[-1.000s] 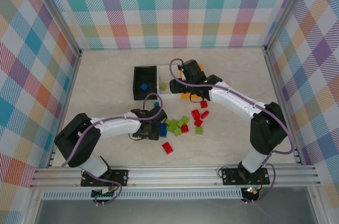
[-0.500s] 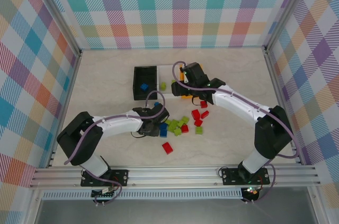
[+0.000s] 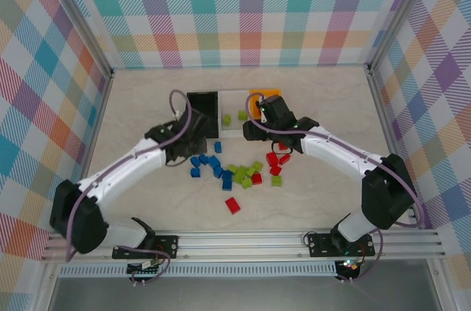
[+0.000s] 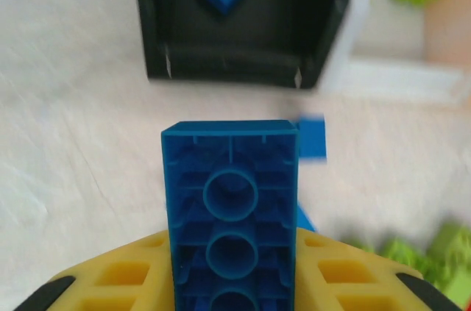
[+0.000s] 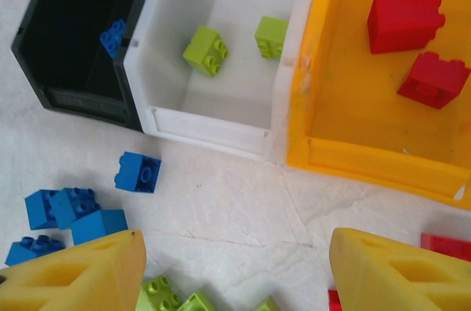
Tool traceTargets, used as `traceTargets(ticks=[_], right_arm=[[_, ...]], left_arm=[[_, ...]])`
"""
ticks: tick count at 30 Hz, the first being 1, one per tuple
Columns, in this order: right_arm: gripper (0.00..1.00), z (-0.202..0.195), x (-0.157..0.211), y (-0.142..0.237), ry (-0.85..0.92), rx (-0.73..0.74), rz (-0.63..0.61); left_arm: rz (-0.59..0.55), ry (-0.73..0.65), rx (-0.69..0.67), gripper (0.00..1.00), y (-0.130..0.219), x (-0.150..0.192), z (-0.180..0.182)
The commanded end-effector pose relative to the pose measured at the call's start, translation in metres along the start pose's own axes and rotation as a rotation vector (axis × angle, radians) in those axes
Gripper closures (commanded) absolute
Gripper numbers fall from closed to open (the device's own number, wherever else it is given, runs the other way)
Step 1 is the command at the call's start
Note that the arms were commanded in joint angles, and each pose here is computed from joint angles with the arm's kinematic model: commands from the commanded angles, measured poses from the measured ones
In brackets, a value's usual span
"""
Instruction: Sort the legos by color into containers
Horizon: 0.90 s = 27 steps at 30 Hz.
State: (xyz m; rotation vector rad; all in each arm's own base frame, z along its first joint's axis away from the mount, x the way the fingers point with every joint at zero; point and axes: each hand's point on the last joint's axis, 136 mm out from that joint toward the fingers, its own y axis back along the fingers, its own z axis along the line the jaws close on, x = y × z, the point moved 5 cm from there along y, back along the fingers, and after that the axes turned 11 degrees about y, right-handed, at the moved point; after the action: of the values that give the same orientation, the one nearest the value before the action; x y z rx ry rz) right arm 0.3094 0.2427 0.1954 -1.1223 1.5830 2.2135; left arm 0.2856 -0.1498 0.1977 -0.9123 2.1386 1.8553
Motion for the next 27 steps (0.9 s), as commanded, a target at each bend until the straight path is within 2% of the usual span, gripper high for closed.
traceTargets(ticks=[1, 5, 9, 14, 19, 21, 27], right_arm=[[0.33, 0.000, 0.000, 0.010, -0.028, -0.011, -0.022], [0.33, -0.002, 0.007, 0.016, -0.034, -0.010, -0.020], [0.33, -0.003, 0.016, 0.019, -0.043, -0.015, -0.008], [0.32, 0.000, 0.029, 0.026, -0.038, -0.045, 0.017], [0.30, 0.007, 0.052, 0.031, -0.021, -0.095, 0.074], [0.30, 0.009, 0.063, 0.031, -0.013, -0.105, 0.107], [0.31, 0.016, 0.082, 0.033, 0.014, -0.132, 0.159]], left_arm=[[-0.056, -0.011, -0.024, 0.66, -0.020, -0.038, -0.019], [-0.074, 0.010, -0.078, 0.66, -0.050, -0.076, -0.030], [-0.080, 0.009, -0.140, 0.66, -0.073, -0.099, -0.038], [-0.021, 0.044, -0.183, 0.67, -0.105, -0.106, -0.036], [0.010, 0.044, -0.225, 0.65, -0.122, -0.103, -0.034], [0.022, 0.048, -0.225, 0.60, -0.126, -0.101, -0.034], [0.007, 0.083, -0.171, 0.28, -0.110, -0.101, -0.036]])
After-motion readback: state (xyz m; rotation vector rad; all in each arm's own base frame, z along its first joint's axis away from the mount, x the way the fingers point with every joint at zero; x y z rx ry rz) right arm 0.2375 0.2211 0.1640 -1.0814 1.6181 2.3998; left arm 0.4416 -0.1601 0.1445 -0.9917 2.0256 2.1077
